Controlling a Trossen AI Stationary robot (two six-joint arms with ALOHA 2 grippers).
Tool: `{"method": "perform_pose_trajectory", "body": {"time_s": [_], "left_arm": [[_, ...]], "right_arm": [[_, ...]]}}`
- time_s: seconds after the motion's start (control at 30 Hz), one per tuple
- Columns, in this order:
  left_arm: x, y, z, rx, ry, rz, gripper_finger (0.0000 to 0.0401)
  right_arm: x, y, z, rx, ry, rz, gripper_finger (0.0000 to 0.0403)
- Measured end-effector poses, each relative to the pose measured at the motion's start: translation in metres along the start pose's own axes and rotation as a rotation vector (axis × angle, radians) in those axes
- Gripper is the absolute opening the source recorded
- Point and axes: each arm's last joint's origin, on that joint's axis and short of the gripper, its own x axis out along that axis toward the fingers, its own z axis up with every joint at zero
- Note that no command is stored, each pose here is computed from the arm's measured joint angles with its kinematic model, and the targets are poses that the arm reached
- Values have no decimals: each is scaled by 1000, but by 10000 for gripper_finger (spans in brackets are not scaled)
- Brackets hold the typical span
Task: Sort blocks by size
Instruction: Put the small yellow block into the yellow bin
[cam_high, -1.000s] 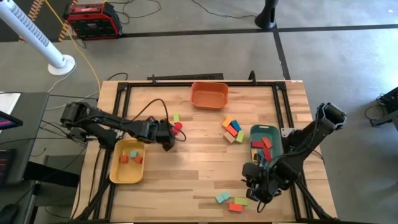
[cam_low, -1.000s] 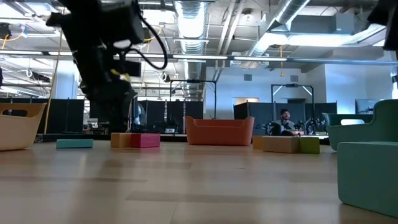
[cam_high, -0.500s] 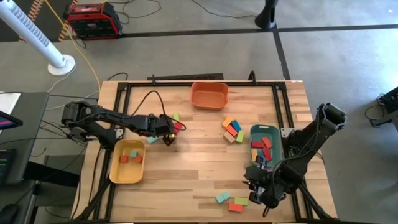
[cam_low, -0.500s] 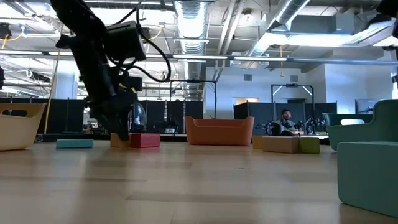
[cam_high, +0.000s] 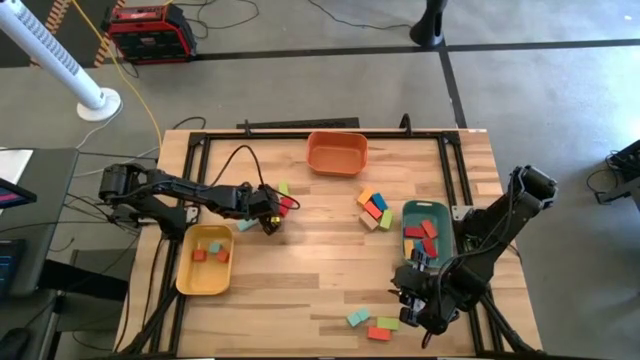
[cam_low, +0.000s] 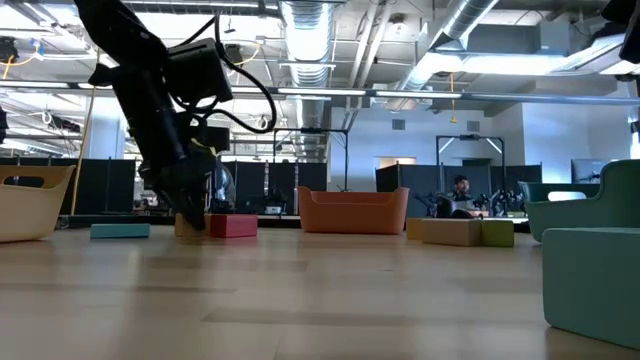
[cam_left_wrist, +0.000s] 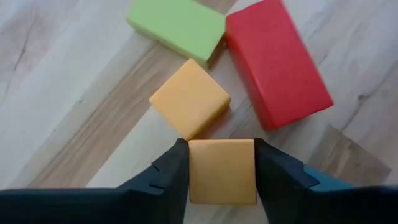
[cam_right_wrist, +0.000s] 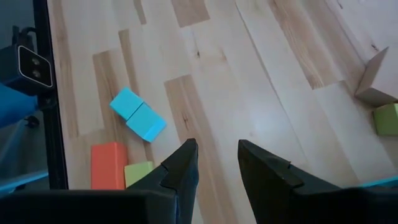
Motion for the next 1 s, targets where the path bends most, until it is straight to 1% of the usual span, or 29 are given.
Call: {"method": "perform_pose_trajectory", "body": {"time_s": [0.1, 0.23, 0.37, 0.57, 0.73, 0.83, 0.9, 1.0], "left_arm": [[-1, -1, 0, 32, 9, -26, 128], [-6, -3, -4, 85, 63, -78, 128], [-21, -7, -8, 134, 136, -111, 129], [-72, -18, -8, 207, 167, -148, 131], [-130, -23, -15, 208, 127, -226, 132], [-161, -20, -28, 202, 140, -262, 133], [-176, -16, -40, 196, 167, -270, 133], [-185, -9, -61, 173, 234, -223, 134]], "right_arm": [[0, 0, 0, 12, 0, 1, 156], [0, 1, 0, 18, -3, 5, 156], [0, 0, 0, 18, -4, 4, 156], [1, 0, 2, 21, -4, -1, 156], [1, 0, 2, 21, -4, -1, 156], [1, 0, 2, 24, -6, 2, 156], [1, 1, 2, 28, -10, 9, 156], [1, 1, 2, 32, -13, 15, 156]]}}
